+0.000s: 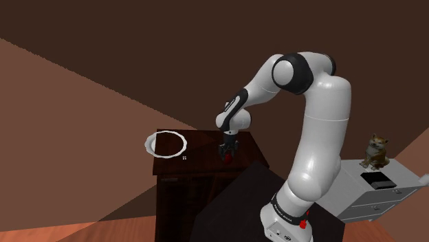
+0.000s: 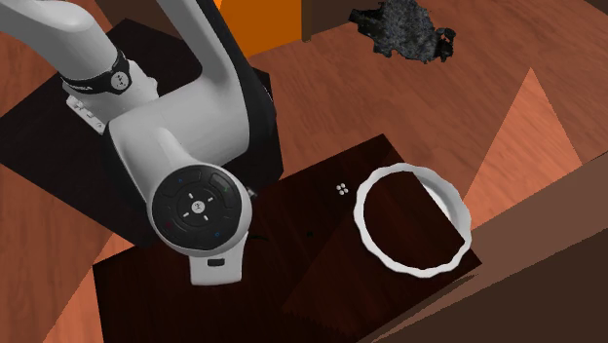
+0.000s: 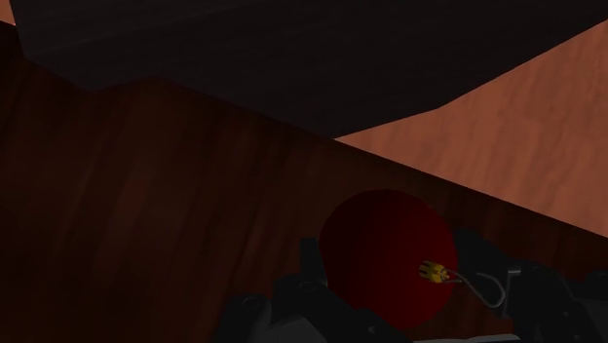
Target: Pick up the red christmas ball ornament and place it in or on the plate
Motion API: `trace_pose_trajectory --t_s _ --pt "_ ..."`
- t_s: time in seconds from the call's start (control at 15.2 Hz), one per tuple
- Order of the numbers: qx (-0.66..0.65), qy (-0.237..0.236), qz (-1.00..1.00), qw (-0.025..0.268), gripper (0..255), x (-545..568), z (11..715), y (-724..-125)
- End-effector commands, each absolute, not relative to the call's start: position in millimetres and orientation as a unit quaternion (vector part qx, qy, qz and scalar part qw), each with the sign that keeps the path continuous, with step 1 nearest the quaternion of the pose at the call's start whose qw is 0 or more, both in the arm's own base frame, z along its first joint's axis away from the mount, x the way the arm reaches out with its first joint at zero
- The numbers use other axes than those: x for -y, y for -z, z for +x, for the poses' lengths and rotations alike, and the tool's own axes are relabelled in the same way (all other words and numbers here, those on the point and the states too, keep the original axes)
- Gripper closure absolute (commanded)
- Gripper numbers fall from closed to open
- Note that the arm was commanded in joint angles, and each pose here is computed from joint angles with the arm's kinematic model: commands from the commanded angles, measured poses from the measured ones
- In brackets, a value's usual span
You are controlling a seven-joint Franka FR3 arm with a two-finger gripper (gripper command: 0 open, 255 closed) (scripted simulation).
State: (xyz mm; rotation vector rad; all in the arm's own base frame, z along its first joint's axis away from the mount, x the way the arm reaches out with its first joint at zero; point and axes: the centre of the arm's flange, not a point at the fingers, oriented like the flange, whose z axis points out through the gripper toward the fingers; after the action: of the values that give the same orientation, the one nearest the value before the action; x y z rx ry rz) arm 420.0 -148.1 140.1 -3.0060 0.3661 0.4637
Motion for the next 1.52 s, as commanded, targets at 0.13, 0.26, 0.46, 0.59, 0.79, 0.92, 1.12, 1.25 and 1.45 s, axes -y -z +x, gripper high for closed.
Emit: trace_pose_trajectory --t_s 0.13,0.26,0.46,0.59,0.79,0.92,1.12,1.25,1.45 --pt "-0.120 -0.152 -0.980 0.039 255 148 419 -155" --pt "-0.120 -0.152 -0.980 0.039 255 148 419 -165" --pt "-0.120 -0.152 -0.980 0.039 255 148 419 -181" --pt "-0.120 -0.152 -0.980 0.039 255 148 419 -192" --pt "-0.120 -0.152 -0.980 0.039 255 148 419 -207" --pt "-0.120 -0.152 -0.980 0.039 255 148 419 -218" --pt "-0.120 -0.152 -0.980 0.039 255 141 430 -228" --pt "-0.120 -0.152 -0.980 0.039 255 128 453 -227" --pt "-0.120 -0.152 -0.980 0.039 255 108 487 -226"
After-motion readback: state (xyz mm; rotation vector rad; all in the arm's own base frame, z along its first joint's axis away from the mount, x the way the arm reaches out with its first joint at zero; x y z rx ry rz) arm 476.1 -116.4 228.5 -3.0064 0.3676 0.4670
